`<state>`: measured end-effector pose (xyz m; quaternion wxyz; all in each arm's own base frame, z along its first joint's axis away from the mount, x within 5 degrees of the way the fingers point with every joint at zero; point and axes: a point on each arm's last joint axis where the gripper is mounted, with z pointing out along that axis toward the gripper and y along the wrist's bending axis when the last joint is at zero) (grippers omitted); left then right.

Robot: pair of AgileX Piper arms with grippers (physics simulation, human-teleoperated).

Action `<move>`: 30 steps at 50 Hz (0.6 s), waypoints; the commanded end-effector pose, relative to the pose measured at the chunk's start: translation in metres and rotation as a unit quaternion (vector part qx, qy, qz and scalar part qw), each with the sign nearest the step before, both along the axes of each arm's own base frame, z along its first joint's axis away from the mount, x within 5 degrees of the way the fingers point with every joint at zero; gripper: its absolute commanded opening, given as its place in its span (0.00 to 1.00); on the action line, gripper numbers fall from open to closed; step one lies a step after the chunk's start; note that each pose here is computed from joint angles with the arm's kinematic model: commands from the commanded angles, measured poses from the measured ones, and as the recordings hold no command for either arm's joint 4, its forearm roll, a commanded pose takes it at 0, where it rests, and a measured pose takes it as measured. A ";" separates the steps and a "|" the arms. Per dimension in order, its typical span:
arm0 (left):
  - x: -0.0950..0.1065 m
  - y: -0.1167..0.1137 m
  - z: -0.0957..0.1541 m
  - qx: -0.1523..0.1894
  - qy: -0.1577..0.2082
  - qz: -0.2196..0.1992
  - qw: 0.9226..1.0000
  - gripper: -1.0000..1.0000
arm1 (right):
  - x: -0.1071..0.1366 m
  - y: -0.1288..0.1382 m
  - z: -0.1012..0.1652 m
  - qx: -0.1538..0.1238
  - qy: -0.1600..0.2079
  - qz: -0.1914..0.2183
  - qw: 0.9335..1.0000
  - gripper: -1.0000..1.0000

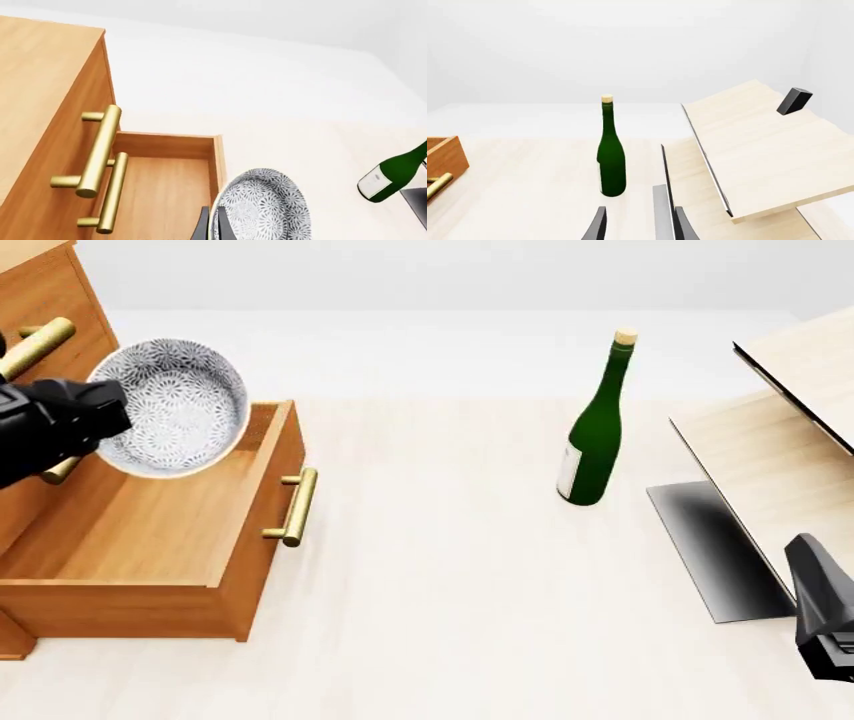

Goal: Put the bowl in the bottom drawer of the cabinet and close it.

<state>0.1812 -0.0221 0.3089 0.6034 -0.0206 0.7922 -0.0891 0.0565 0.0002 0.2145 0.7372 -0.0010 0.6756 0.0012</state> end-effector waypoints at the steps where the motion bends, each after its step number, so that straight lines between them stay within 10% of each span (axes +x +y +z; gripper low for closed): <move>1: 0.003 0.010 -0.007 -0.005 0.005 0.028 1.000 0.00 | 0.000 0.000 0.000 0.000 0.000 0.000 1.000 1.00; 30: 0.014 0.018 -0.033 0.005 0.036 0.050 0.998 0.00 | 0.000 0.000 0.000 0.000 0.000 0.000 1.000 1.00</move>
